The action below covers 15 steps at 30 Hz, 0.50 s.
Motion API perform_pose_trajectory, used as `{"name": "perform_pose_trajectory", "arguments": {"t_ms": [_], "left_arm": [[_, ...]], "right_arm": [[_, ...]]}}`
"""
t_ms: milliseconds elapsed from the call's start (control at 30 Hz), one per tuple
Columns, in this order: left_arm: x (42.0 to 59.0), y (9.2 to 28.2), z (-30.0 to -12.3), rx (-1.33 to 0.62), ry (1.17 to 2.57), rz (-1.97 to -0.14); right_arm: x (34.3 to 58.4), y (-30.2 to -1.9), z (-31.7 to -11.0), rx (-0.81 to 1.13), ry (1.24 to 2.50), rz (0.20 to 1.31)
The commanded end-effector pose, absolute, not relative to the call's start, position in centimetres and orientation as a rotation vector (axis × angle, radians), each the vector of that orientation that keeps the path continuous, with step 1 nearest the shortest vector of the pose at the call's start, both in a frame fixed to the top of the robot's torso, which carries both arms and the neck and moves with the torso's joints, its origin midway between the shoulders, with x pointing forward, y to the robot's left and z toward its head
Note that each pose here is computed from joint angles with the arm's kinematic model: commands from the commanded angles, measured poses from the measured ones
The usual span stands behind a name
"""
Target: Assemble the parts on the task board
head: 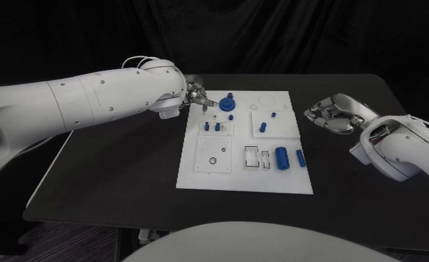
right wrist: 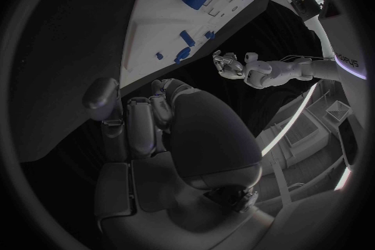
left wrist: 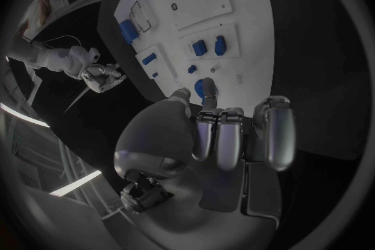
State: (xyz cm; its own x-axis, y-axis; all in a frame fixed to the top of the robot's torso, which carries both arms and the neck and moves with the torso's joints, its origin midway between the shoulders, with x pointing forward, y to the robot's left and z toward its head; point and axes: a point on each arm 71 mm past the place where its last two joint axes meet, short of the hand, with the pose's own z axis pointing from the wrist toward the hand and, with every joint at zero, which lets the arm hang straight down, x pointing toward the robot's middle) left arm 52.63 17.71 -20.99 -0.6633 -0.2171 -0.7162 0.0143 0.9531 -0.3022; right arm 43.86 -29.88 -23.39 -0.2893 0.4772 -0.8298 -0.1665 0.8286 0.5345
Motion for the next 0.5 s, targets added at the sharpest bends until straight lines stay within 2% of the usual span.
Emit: {"name": "perform_pose_trajectory", "arguments": {"t_ms": [33, 300, 500], "left_arm": [[52.6, 17.5, -21.5, -0.054, 2.412, -0.296], [53.7, 16.6, -21.7, -0.029, 2.441, -0.266], [53.9, 15.7, -21.8, -0.010, 2.447, -0.277]], "right_arm": [[43.8, -29.9, -23.4, 0.247, 1.749, 0.632], [43.8, -29.8, -23.3, 0.245, 1.744, 0.638], [43.7, -29.8, -23.3, 0.245, 1.743, 0.639]]}}
